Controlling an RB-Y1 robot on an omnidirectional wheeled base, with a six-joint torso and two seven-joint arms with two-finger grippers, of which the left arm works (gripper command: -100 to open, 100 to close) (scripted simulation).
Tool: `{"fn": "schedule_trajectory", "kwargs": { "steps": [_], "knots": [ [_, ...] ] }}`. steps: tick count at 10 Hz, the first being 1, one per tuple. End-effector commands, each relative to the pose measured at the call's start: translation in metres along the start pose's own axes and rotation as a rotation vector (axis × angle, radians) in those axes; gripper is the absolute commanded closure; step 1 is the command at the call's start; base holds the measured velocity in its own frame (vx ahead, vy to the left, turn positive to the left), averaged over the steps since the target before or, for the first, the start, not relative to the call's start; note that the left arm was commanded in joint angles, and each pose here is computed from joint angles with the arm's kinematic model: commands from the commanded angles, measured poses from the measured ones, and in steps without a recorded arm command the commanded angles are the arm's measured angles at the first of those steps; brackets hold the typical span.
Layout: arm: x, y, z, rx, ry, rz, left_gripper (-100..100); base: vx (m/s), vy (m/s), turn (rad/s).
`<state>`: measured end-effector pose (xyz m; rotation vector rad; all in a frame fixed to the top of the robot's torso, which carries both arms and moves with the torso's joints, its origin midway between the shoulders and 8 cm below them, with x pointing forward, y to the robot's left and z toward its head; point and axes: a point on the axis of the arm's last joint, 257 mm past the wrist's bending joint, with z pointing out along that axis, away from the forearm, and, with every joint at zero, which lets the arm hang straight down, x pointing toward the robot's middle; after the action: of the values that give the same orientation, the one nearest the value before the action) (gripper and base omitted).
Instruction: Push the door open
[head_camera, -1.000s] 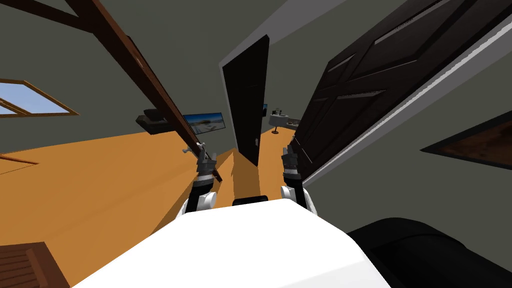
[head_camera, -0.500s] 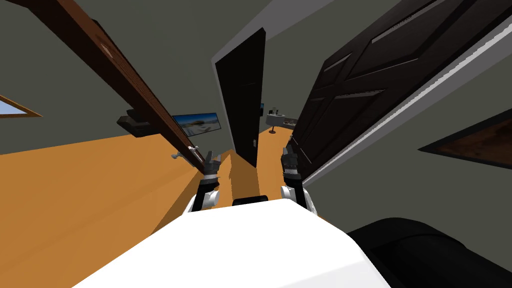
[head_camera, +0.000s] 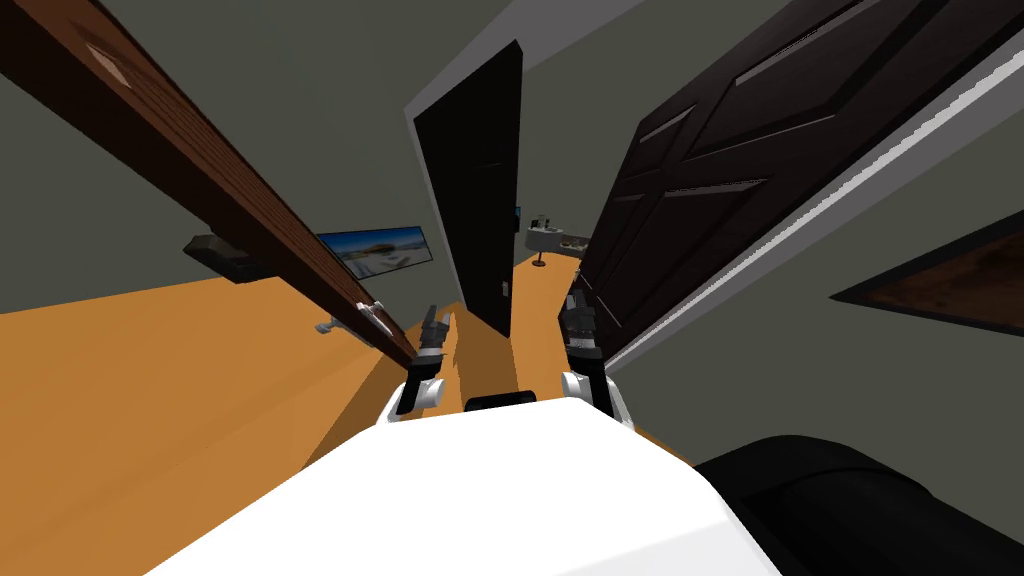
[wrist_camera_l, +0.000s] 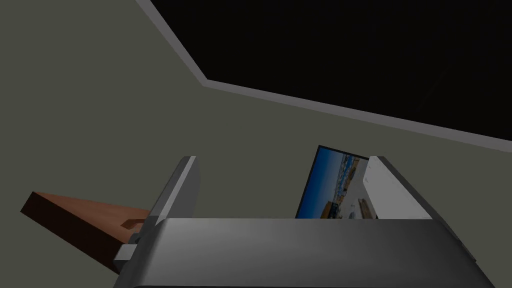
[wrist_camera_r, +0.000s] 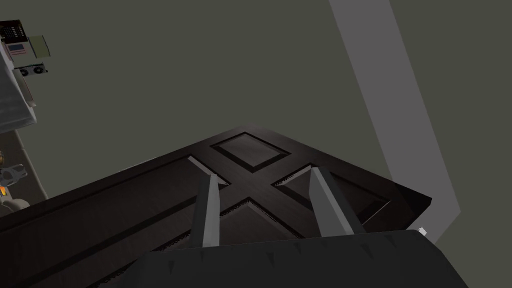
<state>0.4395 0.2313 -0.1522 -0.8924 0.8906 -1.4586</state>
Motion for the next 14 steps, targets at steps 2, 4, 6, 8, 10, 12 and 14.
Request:
{"fn": "schedule_trajectory", "kwargs": {
  "steps": [2,4,6,8,10,12,14],
  "knots": [
    [0.007,0.022,-0.0020,-0.029,0.024,-0.005,-100,0.098,0.034,-0.128],
    [0.012,0.038,-0.0016,-0.049,0.041,-0.009,-100,0.104,0.025,-0.119],
    [0.014,0.051,-0.0042,-0.073,0.049,-0.011,-100,0.051,0.021,-0.058],
    [0.016,0.062,-0.0056,-0.090,0.057,-0.012,-100,0.060,0.025,-0.094],
    [0.018,0.071,-0.0065,-0.103,0.066,-0.013,-100,0.047,0.018,-0.058],
    [0.021,0.080,-0.0075,-0.117,0.074,-0.015,-100,0.045,0.022,-0.060],
    [0.026,0.093,-0.0076,-0.135,0.092,-0.017,-100,0.062,0.026,-0.112]
  ]
}}
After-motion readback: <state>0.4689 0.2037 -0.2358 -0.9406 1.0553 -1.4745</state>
